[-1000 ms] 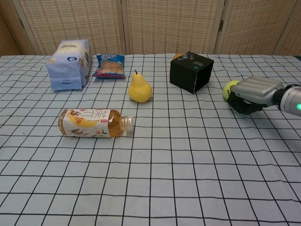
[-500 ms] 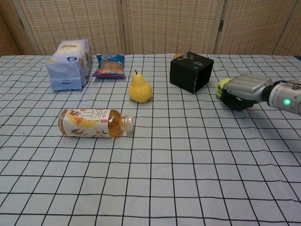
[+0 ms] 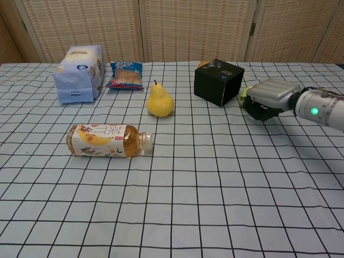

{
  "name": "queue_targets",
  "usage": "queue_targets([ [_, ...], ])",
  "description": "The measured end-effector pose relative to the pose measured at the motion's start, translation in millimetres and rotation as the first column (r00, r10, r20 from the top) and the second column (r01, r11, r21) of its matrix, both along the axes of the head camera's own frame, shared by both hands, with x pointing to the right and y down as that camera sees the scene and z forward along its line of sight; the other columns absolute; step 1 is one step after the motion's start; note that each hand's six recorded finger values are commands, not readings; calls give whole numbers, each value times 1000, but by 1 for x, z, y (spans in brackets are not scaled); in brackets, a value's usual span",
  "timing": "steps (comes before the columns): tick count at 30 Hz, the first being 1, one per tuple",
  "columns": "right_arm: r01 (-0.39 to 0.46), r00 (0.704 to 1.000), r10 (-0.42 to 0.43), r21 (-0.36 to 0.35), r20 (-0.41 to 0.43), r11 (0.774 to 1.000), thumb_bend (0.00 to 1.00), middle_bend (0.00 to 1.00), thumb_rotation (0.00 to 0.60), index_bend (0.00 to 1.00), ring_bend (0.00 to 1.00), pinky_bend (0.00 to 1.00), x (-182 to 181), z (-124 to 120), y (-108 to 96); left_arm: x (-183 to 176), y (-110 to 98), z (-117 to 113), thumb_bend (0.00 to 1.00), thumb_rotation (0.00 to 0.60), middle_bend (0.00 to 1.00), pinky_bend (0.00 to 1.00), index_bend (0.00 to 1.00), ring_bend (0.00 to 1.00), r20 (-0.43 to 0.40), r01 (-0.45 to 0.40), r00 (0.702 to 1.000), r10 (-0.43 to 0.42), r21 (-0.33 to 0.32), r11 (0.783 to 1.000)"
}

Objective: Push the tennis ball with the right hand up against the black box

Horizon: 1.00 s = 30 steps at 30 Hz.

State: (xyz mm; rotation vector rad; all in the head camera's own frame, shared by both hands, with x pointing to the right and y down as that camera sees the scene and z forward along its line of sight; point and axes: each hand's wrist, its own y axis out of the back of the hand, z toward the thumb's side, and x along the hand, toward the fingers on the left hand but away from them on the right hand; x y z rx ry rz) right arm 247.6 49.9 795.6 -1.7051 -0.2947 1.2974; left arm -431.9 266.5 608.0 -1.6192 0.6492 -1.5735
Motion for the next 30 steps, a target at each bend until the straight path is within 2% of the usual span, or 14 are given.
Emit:
queue_targets([
  [7, -17, 1000, 17, 9, 14, 1000, 589, 891, 600, 884, 785, 738, -1, -2, -6, -2, -1, 4, 466, 600, 182, 306, 202, 214, 9, 8, 1000, -8, -10, 1000],
  [14, -19, 1000, 19, 28, -8, 999, 355, 865, 600, 866, 759, 718, 1, -3, -9, -3, -2, 7, 466, 600, 183, 307, 202, 214, 16, 14, 1000, -13, -21, 1000],
  [20, -22, 1000, 23, 29, -21, 999, 280, 808, 600, 789, 704, 694, 1, -1, -10, -3, -3, 8, 466, 600, 184, 309, 201, 214, 20, 19, 1000, -18, -22, 1000],
  [30, -30, 1000, 30, 13, -8, 999, 218, 513, 600, 454, 407, 671, -2, 1, -7, -4, -3, 8, 466, 600, 184, 310, 201, 214, 22, 23, 999, -23, -25, 999],
])
